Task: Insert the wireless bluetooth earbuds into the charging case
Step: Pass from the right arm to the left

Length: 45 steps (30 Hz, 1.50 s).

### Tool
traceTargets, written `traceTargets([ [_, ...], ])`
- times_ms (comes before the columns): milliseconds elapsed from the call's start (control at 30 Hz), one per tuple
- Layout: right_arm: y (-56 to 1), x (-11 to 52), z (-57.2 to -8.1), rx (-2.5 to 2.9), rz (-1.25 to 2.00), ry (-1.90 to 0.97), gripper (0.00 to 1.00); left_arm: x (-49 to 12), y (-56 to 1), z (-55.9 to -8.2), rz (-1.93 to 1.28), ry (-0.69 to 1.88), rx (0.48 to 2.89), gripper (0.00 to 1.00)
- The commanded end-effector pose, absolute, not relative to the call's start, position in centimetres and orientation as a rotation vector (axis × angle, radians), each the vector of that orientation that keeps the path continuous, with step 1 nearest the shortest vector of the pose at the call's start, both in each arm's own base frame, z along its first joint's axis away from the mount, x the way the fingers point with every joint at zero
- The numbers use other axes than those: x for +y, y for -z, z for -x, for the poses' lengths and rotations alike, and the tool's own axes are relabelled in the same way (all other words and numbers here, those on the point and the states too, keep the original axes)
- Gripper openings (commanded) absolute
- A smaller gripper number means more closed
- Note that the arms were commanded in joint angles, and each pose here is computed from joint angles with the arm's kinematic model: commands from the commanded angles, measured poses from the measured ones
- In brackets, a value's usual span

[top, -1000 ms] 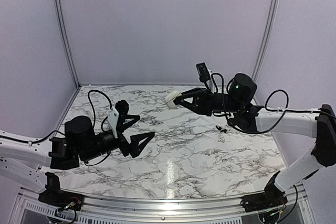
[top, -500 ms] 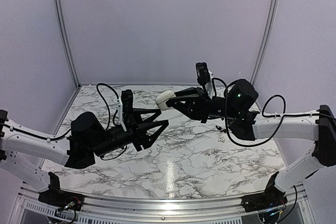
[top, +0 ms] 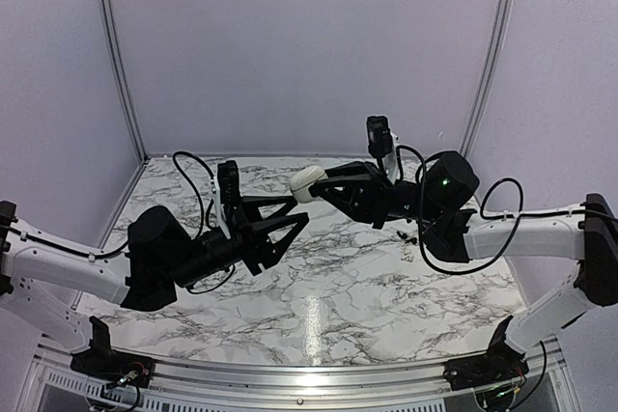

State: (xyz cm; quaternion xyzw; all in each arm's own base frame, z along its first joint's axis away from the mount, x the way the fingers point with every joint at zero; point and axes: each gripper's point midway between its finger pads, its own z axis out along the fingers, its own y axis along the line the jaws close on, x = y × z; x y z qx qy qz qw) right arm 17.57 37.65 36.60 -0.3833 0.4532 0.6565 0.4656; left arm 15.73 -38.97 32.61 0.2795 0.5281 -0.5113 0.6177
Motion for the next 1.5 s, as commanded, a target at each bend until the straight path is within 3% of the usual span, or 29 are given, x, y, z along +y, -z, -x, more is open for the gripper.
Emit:
traceTargets([
  [0,-37.7,37.5,-16.6,1.055,0.944,-1.63,0.0,-38.4,-36.0,-15.8,-0.569,1.205,1.137,0.52],
  [900,-37.1,38.1,-16.0,1.047,0.933,-1.666,0.01,-38.8,-37.3,-16.2,-0.502,1.258,1.117,0.33],
  [1233,-36.9,38.1,-16.0,1.043,0.928,-1.67,0.01,-38.6,-37.2,-16.7,-0.474,1.251,1.124,0.32],
  [1367,-37.0,38.0,-16.0,1.039,0.924,-1.669,0.01,-38.7,-37.3,-16.6,-0.479,1.256,1.122,0.26],
  [1467,-37.0,38.1,-16.0,1.043,0.928,-1.671,0.04,-38.8,-37.3,-16.3,-0.499,1.259,1.114,0.16],
])
